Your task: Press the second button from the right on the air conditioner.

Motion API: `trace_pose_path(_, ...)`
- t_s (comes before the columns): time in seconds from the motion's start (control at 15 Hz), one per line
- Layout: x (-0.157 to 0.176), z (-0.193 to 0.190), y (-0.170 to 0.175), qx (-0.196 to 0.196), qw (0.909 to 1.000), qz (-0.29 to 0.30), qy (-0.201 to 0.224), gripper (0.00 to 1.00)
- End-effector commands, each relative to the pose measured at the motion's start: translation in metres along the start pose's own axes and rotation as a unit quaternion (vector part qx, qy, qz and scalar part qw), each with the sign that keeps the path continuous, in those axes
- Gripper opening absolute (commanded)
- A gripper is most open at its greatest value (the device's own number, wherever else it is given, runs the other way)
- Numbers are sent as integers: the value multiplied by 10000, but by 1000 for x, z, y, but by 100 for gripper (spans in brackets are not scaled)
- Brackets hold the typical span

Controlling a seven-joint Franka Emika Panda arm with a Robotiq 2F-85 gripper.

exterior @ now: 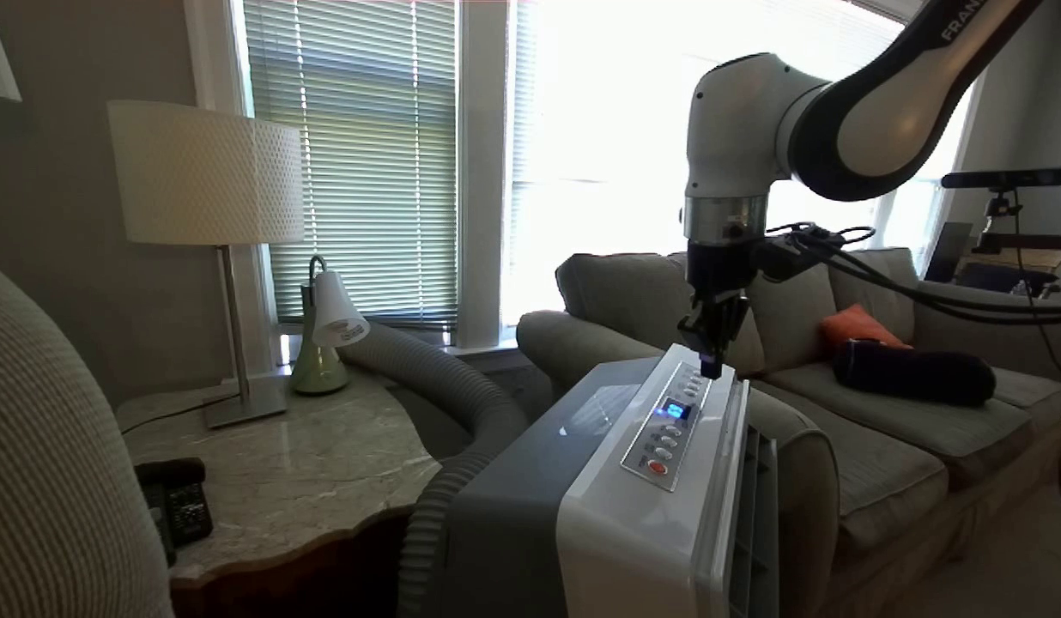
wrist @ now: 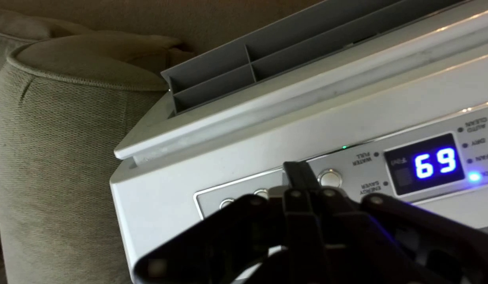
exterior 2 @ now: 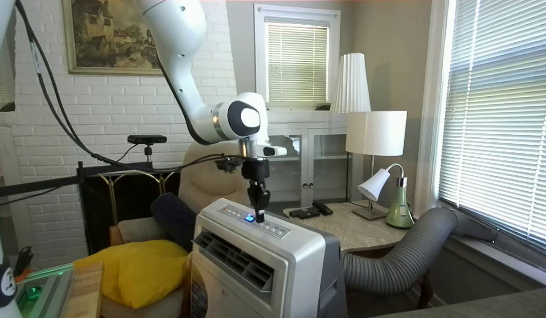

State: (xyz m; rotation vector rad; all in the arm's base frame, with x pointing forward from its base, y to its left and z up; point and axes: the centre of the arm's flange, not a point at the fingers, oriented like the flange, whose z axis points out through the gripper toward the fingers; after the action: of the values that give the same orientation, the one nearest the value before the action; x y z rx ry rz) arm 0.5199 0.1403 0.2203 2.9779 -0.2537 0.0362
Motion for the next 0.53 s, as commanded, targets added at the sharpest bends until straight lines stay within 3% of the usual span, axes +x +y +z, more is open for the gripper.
trace_pose_path(0.0, 4, 9, -1, 20, 10000, -9, 77, 0)
trace_pose_path(0.47, 7, 18, -6, 108, 9997, -23, 198, 0)
